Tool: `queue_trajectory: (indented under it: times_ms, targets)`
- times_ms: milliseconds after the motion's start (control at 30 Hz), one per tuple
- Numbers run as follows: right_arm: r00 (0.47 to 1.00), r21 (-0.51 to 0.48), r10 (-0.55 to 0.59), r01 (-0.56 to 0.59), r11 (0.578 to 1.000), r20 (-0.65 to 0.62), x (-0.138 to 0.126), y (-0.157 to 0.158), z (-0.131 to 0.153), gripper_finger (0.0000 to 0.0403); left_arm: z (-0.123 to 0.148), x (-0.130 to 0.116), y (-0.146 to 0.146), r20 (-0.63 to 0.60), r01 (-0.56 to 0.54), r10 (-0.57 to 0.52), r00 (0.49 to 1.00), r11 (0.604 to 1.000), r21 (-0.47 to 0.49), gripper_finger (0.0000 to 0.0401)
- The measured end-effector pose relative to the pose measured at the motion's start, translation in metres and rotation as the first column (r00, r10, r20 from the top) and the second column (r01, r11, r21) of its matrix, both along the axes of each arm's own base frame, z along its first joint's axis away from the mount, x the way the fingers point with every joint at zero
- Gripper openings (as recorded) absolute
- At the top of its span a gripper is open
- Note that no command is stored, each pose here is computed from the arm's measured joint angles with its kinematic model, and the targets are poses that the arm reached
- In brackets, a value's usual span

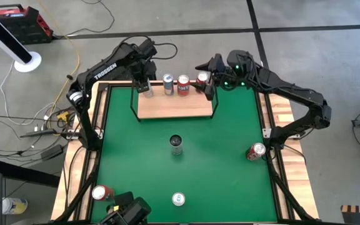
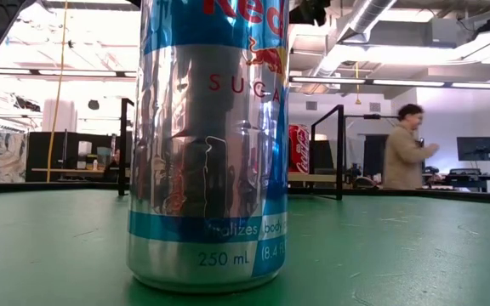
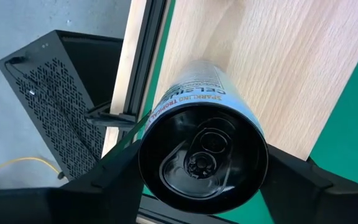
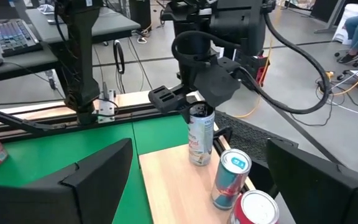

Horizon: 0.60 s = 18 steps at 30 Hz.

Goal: Place canned beverage on shelf
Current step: Put the top white soda can on the shelf

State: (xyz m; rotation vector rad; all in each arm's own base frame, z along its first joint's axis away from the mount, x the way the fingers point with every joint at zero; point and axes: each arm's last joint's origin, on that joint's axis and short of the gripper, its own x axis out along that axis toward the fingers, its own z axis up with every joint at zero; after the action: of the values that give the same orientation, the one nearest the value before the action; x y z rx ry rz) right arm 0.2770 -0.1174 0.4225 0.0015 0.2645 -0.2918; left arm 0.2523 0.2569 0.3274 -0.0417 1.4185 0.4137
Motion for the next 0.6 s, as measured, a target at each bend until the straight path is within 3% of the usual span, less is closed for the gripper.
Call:
queue_trajectory:
  times_ms: [167,600]
  targets:
    - [1.000,-0.017,0.001,-0.001,1.000,-0.006,-0.0005,-0.0011,-0.0001,0.0391,-0.0032,0.0009,0.0008,-0.005,0.004,-0.004,1.000,1.000,-0.009,0.0311]
    - [1.000,-0.041,0.009,-0.010,0.999,-0.022,-0.0009,-0.0012,-0.0008,0.0391,-0.0012,0.0048,0.0048,0.022,0.042,-0.043,0.999,0.998,0.045,0.0321]
